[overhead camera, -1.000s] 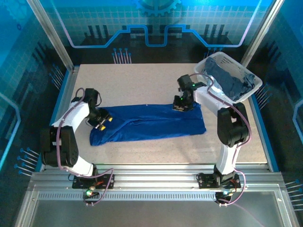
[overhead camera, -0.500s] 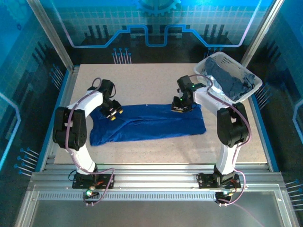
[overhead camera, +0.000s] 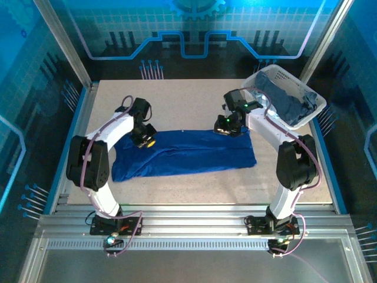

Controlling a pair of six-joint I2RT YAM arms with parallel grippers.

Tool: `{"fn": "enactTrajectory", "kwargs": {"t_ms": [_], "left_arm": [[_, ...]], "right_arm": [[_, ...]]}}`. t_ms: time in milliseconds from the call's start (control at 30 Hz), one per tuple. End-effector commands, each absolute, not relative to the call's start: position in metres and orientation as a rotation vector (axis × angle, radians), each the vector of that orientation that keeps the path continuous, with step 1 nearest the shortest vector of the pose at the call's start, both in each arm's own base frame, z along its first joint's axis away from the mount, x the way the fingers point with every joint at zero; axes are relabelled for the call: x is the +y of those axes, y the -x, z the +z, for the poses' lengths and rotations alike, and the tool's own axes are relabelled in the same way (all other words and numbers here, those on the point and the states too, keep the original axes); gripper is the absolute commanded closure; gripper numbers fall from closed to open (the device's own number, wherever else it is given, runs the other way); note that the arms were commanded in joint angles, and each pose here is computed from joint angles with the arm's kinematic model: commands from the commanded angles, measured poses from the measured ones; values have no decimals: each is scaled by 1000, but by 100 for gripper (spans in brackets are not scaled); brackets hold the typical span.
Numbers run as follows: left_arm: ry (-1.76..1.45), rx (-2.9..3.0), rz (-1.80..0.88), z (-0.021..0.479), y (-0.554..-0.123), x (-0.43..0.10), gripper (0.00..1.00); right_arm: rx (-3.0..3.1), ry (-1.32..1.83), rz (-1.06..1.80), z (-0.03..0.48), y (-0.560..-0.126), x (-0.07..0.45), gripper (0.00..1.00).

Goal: Fold and stack the t-shirts

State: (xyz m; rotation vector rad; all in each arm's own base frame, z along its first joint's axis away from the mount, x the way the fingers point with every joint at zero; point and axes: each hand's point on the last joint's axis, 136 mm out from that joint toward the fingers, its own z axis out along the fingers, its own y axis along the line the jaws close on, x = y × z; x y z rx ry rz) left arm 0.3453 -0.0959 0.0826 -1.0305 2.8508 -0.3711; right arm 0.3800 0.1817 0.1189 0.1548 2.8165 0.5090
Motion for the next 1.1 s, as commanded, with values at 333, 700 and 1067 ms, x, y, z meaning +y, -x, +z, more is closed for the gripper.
{"fn": "enactTrajectory", "kwargs": {"t_ms": [333, 700, 1067], "left_arm": [[1293, 2763, -330, 81, -329, -82, 55], [1623, 2640, -312, 45, -349, -75, 59], [1620, 2630, -311, 38, -351, -74, 96]], "right_arm": [[2784, -120, 579, 135, -380, 183, 71], [2558, 135, 1060, 179, -369, 241, 56], [2570, 135, 1066, 174, -363, 244, 56]]}}
